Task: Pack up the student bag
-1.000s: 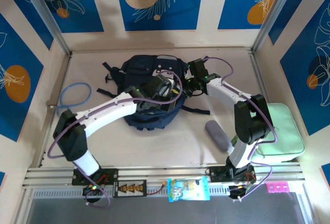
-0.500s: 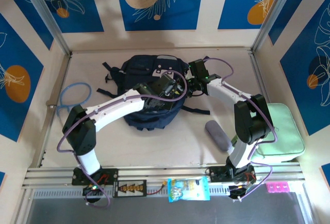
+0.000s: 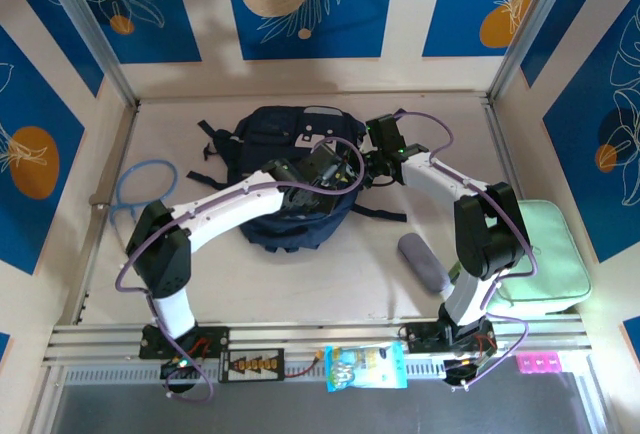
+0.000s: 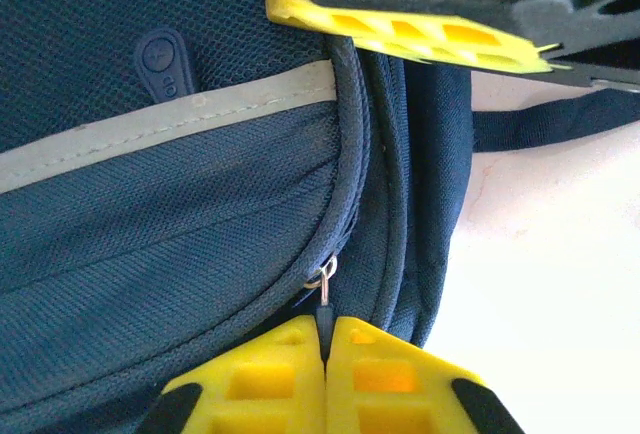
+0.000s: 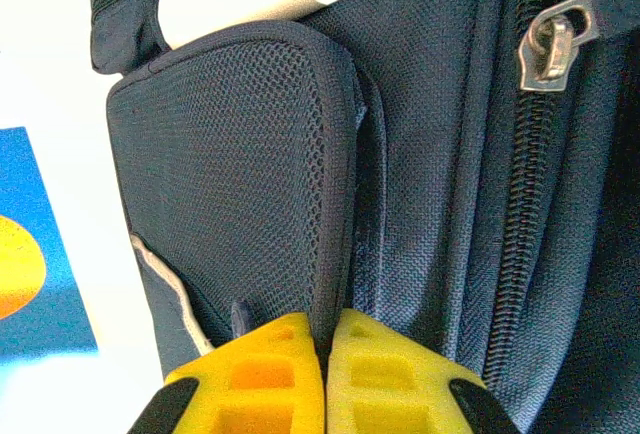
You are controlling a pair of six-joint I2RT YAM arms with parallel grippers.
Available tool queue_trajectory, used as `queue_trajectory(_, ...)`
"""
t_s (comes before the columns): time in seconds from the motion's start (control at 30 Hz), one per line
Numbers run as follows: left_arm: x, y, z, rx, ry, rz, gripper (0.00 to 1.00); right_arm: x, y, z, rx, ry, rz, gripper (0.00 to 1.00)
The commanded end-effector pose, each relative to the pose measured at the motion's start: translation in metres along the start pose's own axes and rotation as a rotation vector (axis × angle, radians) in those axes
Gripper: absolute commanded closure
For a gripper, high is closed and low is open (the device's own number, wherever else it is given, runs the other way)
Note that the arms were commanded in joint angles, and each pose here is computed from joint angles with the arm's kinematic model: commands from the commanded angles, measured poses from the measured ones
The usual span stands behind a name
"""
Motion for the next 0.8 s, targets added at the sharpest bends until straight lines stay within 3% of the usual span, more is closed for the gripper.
queue_trajectory(0.0, 0.006, 0.0, -0.012, -0.019, 0.02, -0.007, 1.0, 0.014, 0.003, -0.013, -0.027, 0.054, -0.023, 0.95)
queue_trajectory(0.37, 0.07, -0.021, -0.039, -0.048, 0.058, -0.054, 1.0, -0.011, 0.02, -0.032, -0.101, -0.032, -0.014, 0.97)
queue_trajectory(0.53, 0.071, -0.02, -0.048, -0.078, -0.027, -0.001, 1.0, -0.016, 0.028, -0.04, -0.125, -0.045, -0.029, 0.95)
queue_trajectory(0.6, 0.061, -0.015, -0.051, -0.084, -0.085, 0.026, 1.0, -0.015, 0.029, -0.044, -0.128, -0.039, -0.034, 0.89)
queue_trajectory(0.77, 0.024, 0.003, -0.055, -0.09, -0.286, 0.056, 1.0, -0.015, 0.022, -0.065, -0.153, -0.066, 0.008, 0.59)
Point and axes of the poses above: each hand's point on the last joint's axis, 136 mm out from that joint toward the fingers, its own z axis out along the fingers, its own x axis along the line the jaws close on, y = z × x, the point moved 5 cm from there along -z, back along the fingers, and after that the axes turned 13 degrees about -z, right-handed, at the moved point
